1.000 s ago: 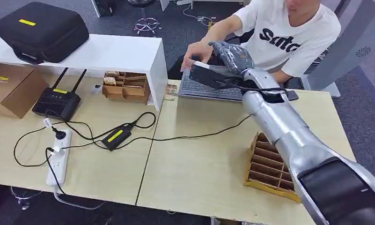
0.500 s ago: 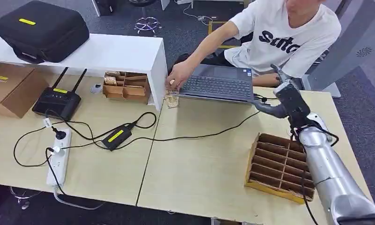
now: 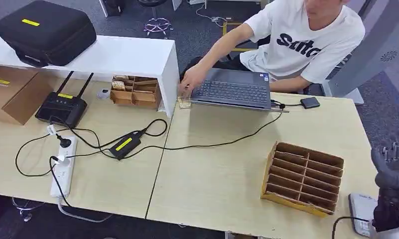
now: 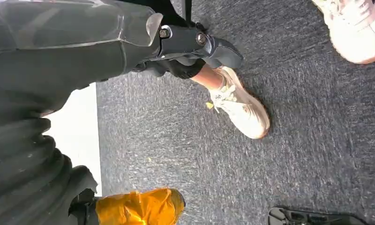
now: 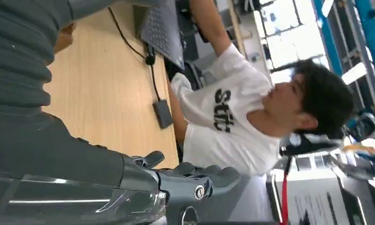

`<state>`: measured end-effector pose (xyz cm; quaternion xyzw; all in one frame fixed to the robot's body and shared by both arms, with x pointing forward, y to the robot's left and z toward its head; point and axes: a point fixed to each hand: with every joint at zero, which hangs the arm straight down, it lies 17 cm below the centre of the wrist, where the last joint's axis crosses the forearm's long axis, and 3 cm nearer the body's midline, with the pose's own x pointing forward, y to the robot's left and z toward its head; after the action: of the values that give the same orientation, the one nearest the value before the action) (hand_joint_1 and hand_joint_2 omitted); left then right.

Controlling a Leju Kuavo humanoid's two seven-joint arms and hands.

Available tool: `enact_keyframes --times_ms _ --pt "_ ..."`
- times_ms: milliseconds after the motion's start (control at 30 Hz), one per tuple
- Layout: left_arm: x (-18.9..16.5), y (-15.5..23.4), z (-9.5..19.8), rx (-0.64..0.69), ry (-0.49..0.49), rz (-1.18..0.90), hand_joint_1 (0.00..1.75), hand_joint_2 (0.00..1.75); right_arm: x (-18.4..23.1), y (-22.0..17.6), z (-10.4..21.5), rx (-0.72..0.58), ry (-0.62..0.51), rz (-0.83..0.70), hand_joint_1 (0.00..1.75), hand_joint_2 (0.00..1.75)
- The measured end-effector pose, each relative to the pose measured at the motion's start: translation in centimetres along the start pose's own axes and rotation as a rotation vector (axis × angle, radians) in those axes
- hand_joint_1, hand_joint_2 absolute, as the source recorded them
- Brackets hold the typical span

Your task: Pass the card to the sensor for recognition and then transmit it.

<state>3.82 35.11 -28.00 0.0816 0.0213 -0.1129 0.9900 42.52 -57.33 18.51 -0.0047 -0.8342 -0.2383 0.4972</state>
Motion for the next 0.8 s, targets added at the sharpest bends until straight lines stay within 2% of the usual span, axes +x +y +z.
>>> enact_keyframes --times_ms 300,433,500,633,733,800 --pt "0.0 0.0 0.0 -0.002 0.0 0.019 0.0 1.75 4.0 -12.0 4.5 -0.323 -0.135 -0.234 0.0 1.75" --pt "0.0 0.0 0.0 -0.002 -0.001 0.015 0.0 1.75 2.5 -18.3 8.4 -0.584 -0.114 -0.216 0.0 1.75" --pt "0.0 -0.1 0.0 -0.002 0.0 0.011 0.0 1.75 1.0 -21.7 11.7 -0.74 -0.074 -0.209 0.0 1.75" --pt "0.0 -0.1 0.0 -0.001 0.001 0.001 0.0 1.75 -2.5 -25.7 18.7 -0.974 0.042 -0.221 0.0 1.75" --pt "0.0 -0.3 0.0 -0.001 0.003 -0.004 0.0 1.75 -6.3 -27.1 25.2 -1.144 0.188 -0.206 0.0 1.75" --pt "-0.1 -0.3 0.0 0.001 0.012 -0.006 0.0 1.75 -9.0 -27.0 30.2 -1.25 0.318 -0.128 0.0 1.75"
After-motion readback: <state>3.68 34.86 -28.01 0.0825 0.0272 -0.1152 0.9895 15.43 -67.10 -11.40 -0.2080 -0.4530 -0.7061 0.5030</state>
